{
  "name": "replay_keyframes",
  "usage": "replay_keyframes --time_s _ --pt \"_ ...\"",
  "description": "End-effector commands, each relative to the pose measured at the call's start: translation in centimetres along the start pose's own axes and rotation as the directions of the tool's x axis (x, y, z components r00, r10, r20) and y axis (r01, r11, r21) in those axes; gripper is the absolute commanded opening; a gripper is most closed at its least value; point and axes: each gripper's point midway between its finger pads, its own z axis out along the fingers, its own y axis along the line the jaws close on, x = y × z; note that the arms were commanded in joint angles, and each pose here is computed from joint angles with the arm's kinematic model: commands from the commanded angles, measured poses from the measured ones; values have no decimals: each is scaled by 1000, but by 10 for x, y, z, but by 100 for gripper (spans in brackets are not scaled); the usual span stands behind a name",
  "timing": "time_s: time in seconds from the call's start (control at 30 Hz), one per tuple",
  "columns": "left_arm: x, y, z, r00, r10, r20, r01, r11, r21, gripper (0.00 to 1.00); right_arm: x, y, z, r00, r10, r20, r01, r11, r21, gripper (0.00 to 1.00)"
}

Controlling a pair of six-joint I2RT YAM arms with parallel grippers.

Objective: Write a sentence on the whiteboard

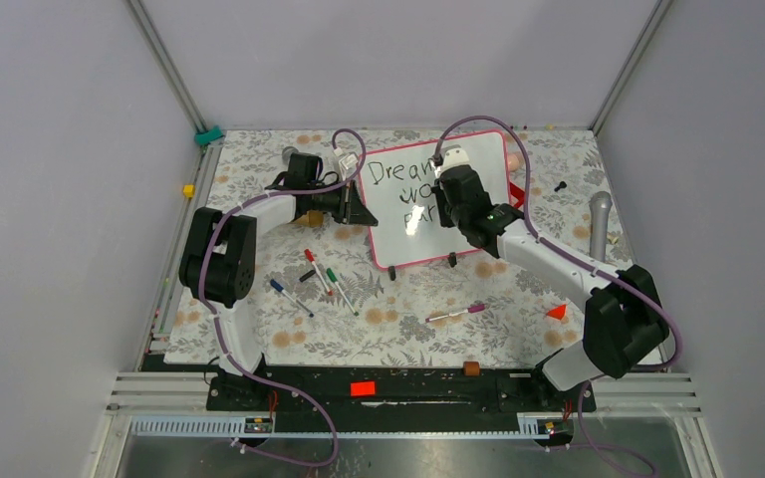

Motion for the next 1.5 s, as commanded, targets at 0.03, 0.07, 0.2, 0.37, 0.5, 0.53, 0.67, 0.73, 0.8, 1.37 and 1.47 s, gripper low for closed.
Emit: replay_keyframes --time_s 0.03,0.07,0.2,0.37,0.5,0.53,0.67,0.73,0.8,1.37,1.47 --pt "89 57 14 967 -160 -201 104 960 -260 0 -23 2 5 998 7 56 -7 1000 -1 0" --pt "89 57 13 967 -160 -200 105 960 -261 0 -23 3 5 998 7 55 -7 1000 -10 0" --pt "88 56 13 967 -157 -199 103 960 -260 0 -20 7 5 999 5 48 -4 1000 -29 0" --pt "89 56 14 967 -159 -201 104 960 -259 0 -14 11 4 999 4 34 -2 999 -54 0" --pt "88 57 13 967 -159 -200 104 959 -262 0 -10 12 3 1000 2 24 0 998 -69 0" --pt "89 57 14 967 -159 -200 104 960 -262 0 -9 13 3 1000 2 21 -1 997 -75 0" --pt "88 56 14 967 -157 -199 102 960 -260 0 -3 11 2 1000 -3 1 3 998 -62 0" --pt "88 57 13 967 -158 -199 103 960 -261 0 1 8 2 1000 -9 -11 8 999 -52 0" --pt "88 56 13 967 -158 -199 103 960 -261 0 3 7 1 1000 -11 -13 10 999 -50 0" --pt "88 57 13 968 -157 -197 102 958 -267 0 14 -13 -1 998 -36 -44 38 998 52 0" --pt "88 58 13 968 -157 -196 101 958 -268 0 15 -17 -1 998 -38 -49 42 996 76 0"
